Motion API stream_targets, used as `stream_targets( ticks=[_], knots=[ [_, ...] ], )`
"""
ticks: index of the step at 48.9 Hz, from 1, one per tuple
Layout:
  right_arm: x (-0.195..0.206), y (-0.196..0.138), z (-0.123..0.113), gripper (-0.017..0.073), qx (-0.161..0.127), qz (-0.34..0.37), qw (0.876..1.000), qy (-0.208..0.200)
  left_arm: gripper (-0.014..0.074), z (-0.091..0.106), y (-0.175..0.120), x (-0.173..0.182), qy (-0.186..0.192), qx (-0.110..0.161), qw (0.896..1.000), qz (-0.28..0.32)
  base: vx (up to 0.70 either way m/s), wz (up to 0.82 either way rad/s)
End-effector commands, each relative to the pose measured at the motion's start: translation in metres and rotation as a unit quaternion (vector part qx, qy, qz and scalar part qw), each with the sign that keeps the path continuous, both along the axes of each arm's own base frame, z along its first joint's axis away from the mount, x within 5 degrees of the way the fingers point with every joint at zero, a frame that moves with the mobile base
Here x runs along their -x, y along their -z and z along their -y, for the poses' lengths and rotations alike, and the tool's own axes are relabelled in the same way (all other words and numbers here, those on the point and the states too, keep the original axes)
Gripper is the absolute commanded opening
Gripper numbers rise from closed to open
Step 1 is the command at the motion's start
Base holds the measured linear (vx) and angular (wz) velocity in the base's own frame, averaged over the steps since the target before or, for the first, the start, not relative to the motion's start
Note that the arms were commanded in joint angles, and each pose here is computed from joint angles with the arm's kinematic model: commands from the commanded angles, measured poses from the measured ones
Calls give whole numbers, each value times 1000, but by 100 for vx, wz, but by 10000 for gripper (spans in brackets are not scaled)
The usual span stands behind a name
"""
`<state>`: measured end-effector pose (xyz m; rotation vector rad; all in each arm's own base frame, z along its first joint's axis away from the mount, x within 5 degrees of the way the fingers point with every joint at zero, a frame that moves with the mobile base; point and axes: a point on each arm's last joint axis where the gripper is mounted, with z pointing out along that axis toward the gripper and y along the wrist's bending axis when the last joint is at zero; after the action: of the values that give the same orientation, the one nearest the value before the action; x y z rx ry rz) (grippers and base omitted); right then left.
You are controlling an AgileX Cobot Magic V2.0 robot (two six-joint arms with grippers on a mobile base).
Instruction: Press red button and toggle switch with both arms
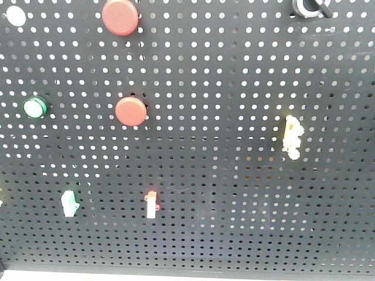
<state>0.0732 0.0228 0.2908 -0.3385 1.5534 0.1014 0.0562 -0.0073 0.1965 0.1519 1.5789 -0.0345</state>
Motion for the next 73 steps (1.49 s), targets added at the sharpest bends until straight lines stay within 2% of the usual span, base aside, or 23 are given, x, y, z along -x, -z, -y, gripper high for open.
stream_targets(
  ticks=[1,2,3,4,9,13,15,17,20,29,36,73],
  knots=[
    [-1,-11,4,-3,-26,12,999,25,2,-1,4,0,-7,8,1000,28,0,0],
    [-1,-10,5,-3,-20,9,999,29,2,-1,4,0,-7,8,1000,28,0,0],
    [-1,-9,5,-3,-36,1,999,31,2,-1,4,0,-7,8,1000,28,0,0],
    [-1,-8,6,-3,-29,0,999,36,2,-1,4,0,-7,8,1000,28,0,0],
    [-5,5,10,-3,-44,0,997,60,2,-1,4,0,-7,8,1000,28,0,0],
    [-6,21,12,-3,-70,7,995,71,2,-1,4,0,-7,8,1000,28,0,0],
    [-3,34,15,-3,-97,10,991,87,2,-1,4,0,-7,8,1000,28,0,0],
    [-1,43,17,-3,-111,14,989,100,2,-1,4,0,-7,8,1000,28,0,0],
    [4,56,21,-3,-119,22,985,123,2,-1,4,0,-7,8,1000,28,0,0],
    [14,88,27,-3,-118,41,978,167,2,-1,4,0,-7,8,1000,28,0,0],
    [17,92,26,-3,-115,21,979,167,2,-1,4,0,-7,8,1000,28,0,0],
    [17,92,26,-3,-115,23,979,167,2,-1,4,0,-7,8,1000,28,0,0]
  ],
)
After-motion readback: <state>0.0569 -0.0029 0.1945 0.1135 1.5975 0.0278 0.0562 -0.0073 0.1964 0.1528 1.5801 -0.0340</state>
